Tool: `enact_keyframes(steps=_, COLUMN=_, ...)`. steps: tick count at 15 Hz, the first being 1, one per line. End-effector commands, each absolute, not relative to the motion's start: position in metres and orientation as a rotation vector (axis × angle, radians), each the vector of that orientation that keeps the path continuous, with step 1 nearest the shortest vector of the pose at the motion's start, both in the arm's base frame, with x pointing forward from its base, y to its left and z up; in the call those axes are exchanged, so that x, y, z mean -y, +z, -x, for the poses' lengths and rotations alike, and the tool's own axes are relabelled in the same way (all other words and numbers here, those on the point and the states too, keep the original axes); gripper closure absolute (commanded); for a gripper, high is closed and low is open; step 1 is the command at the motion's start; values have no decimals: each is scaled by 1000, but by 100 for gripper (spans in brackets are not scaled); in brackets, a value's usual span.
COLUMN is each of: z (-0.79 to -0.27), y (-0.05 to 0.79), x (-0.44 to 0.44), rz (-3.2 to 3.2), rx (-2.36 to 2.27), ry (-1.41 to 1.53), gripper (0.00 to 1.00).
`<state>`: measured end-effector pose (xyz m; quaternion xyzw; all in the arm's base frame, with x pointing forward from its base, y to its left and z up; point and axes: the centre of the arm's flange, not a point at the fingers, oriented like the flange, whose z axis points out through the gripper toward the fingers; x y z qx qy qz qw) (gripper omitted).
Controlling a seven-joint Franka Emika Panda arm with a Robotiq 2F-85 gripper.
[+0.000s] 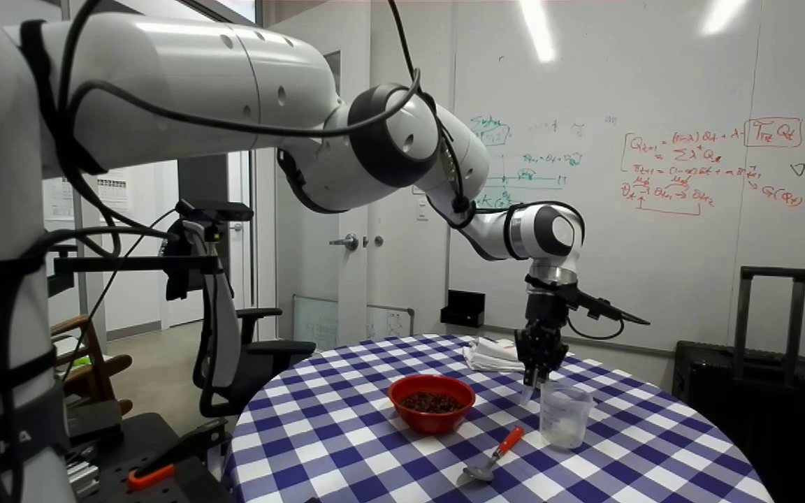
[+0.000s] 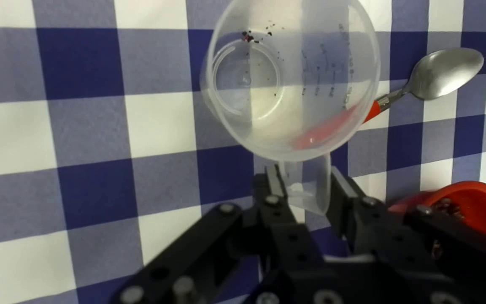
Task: Pour the contents in the clear jug into the red bowl
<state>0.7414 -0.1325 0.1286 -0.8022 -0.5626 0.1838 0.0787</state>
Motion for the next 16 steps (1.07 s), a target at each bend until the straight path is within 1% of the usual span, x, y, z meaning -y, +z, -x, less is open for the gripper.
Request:
enact_keyframes(steps=1, z=-744, y=127, x=132, rz=2407, rx=1631, ry=521, gripper=93)
enact_keyframes(steps=2, z=-744, y=126, x=132, rz=2406, rx=1625, ry=518, gripper=62)
enact_keyframes(steps=3, z=-744, y=127, x=132, rz=2407, rx=1620, ry=516, gripper=46)
enact_keyframes(steps=5, z=-743, y=128, x=133, rz=2412, rx=1608, ry=504, gripper=33)
enact_keyframes(steps=6, z=-743, y=129, x=133, rz=2419, rx=1600, ry=493, gripper=24)
enact_keyframes(steps=8, z=-743, y=135, x=133, rz=2430, rx=1574, ry=455, gripper=11)
enact_keyframes(steps=9, z=-743, y=139, x=133, rz=2434, rx=1559, ry=432, gripper=3)
enact_keyframes(steps=10, z=-742, y=144, x=133, rz=2441, rx=1529, ry=404, gripper=0)
enact_keyframes(steps=16, z=-737, y=198, x=134, rz=2624, rx=1179, ry=198, gripper=0)
